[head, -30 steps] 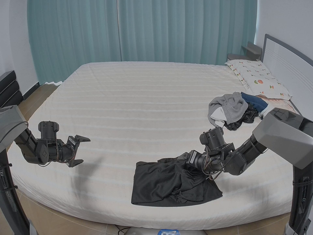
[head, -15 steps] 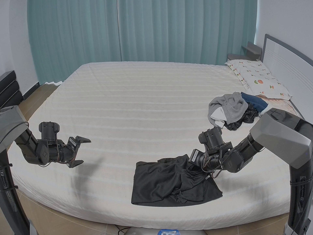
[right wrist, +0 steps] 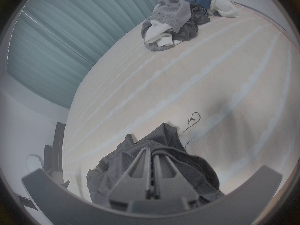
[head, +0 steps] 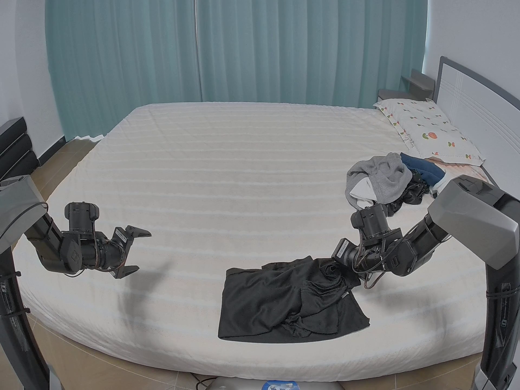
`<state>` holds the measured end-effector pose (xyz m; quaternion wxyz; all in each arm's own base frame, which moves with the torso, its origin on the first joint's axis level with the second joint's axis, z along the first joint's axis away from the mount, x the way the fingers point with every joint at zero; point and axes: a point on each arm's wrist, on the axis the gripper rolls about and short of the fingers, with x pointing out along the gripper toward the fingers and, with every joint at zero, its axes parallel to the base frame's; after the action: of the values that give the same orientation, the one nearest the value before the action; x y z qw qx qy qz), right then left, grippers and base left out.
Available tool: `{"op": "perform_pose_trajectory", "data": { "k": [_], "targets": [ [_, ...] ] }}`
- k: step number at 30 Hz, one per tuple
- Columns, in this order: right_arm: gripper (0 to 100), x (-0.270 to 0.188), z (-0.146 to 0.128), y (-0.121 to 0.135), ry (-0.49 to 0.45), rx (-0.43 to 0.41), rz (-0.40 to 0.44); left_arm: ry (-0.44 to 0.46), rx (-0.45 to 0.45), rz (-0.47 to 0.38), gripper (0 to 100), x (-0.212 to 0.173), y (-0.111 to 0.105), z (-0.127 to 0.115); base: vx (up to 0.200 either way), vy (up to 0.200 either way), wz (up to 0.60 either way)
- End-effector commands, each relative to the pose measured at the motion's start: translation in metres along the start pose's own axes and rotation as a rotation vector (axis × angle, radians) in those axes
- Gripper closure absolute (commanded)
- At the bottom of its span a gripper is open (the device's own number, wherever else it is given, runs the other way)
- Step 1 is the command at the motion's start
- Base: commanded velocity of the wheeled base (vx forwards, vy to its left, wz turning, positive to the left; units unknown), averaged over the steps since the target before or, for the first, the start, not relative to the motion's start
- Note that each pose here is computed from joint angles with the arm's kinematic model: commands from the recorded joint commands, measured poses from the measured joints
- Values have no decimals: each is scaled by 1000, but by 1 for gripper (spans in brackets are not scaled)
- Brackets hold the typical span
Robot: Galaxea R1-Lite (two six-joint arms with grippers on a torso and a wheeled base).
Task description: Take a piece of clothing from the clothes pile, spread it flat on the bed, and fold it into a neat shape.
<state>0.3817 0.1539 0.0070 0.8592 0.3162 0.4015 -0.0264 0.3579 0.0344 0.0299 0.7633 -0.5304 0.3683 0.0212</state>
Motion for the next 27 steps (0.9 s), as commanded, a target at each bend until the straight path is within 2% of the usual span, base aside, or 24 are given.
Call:
{"op": "perform_pose_trajectory", "data": {
  "k": [1,4,6,11,13,20,27],
  "targets": [
    [0,3,1,-3,3,7,-4,0,-2,1,0,0,1,0,0,0,0],
    [0,7,5,-7,8,39,5,0,-1,0,0,0,0,0,0,0,0],
    [0,8,18,-14,-28,70,26,0,-1,0,0,0,0,0,0,0,0],
    [0,-20,37,-12,-79,97,143,0,-1,0,0,0,0,0,0,0,0],
    [0,-26,38,-10,-87,94,158,0,0,0,0,0,0,0,0,0,0],
    [0,-44,0,22,-12,12,226,0,-1,0,0,0,0,0,0,0,0],
    [0,-24,-22,38,32,-27,243,0,-2,1,0,0,1,0,0,0,0]
  ]
}}
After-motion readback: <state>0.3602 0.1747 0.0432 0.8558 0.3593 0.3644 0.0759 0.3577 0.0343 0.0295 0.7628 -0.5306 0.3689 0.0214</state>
